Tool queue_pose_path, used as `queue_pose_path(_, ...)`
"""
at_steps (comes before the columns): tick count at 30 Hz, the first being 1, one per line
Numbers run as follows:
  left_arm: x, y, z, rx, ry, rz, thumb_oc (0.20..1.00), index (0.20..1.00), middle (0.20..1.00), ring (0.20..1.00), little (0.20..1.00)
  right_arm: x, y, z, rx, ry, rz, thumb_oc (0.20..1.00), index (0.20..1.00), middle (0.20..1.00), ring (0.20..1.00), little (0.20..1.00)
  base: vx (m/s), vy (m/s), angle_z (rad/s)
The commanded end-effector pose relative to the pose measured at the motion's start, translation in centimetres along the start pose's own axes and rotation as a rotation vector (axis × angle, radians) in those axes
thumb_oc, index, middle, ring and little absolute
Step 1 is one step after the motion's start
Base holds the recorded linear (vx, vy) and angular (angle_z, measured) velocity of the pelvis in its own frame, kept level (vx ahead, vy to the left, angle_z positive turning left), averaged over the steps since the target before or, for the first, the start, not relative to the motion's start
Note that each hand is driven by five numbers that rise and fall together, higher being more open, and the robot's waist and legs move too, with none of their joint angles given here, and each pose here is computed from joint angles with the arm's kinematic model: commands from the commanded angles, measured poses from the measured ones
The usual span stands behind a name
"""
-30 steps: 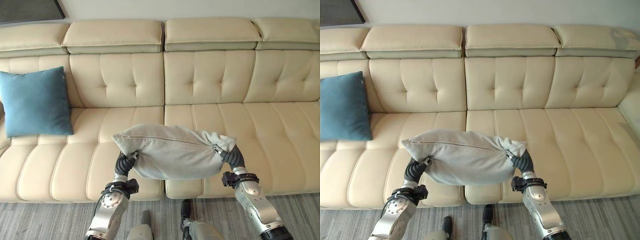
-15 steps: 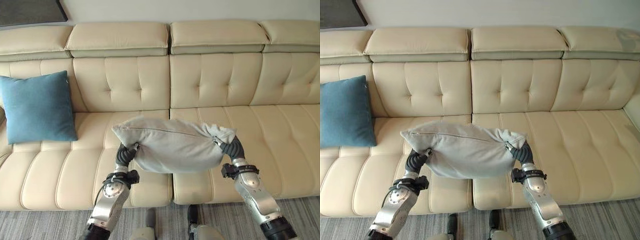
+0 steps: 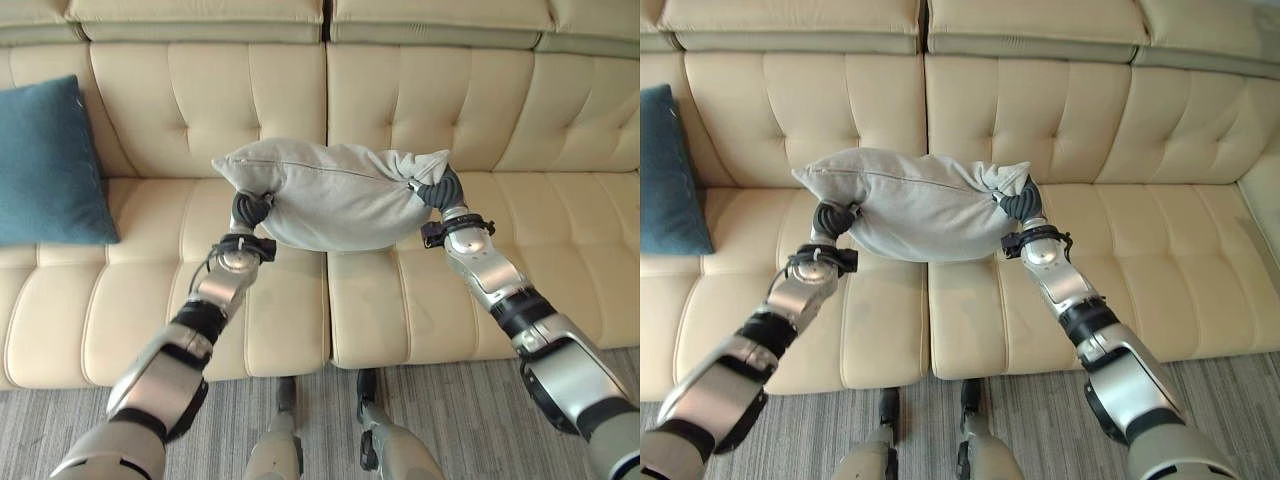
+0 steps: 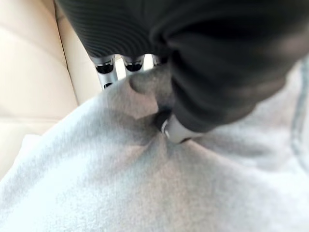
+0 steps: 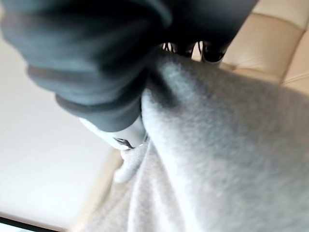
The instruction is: Pick up all the scattered cushions and arrange them neatly on the sofa.
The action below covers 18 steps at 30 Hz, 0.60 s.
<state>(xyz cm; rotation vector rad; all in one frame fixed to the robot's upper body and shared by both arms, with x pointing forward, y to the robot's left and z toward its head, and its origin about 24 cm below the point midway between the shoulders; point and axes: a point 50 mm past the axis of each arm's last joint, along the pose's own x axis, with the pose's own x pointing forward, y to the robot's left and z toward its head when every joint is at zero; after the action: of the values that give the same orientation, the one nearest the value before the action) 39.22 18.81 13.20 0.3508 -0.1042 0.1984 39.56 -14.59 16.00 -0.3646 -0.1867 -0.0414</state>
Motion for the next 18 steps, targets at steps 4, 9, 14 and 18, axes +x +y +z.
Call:
queue_pose_path(4,3.3,2.4,7.9,0.047,-0.215,0.083,0.2,0.2,0.2,0.2,0.2,3.1,-1.2,4.7,0.019,-0.062,-0.074,0.2,0.2,0.2,0.2,0.2,-0.01,0.007,0.03)
queue_pose_path(9,4.2,2.7,9.6,0.069,-0.197,0.104,0.2,0.2,0.2,0.2,0.2,4.2,-1.8,4.9,-0.058,0.02,-0.11,0.2,0.2,0.2,0.2,0.2,0.0,-0.014,0.08)
queue_pose_path(14,5.2,5.3,13.2,-0.07,-0.197,0.174,1.0,1.0,1.0,1.0,1.0,5.3,-5.2,7.5,-0.144,0.03,-0.205,1.0,1.0,1.0,1.0,1.0,0.01,-0.023,0.06)
queue_pose_path(18,5.3,10.0,15.0,-0.411,-0.202,0.303,1.0,1.0,1.0,1.0,1.0,5.3,-9.6,9.3,-0.022,0.003,-0.384,1.0,1.0,1.0,1.0,1.0,0.05,-0.004,0.03)
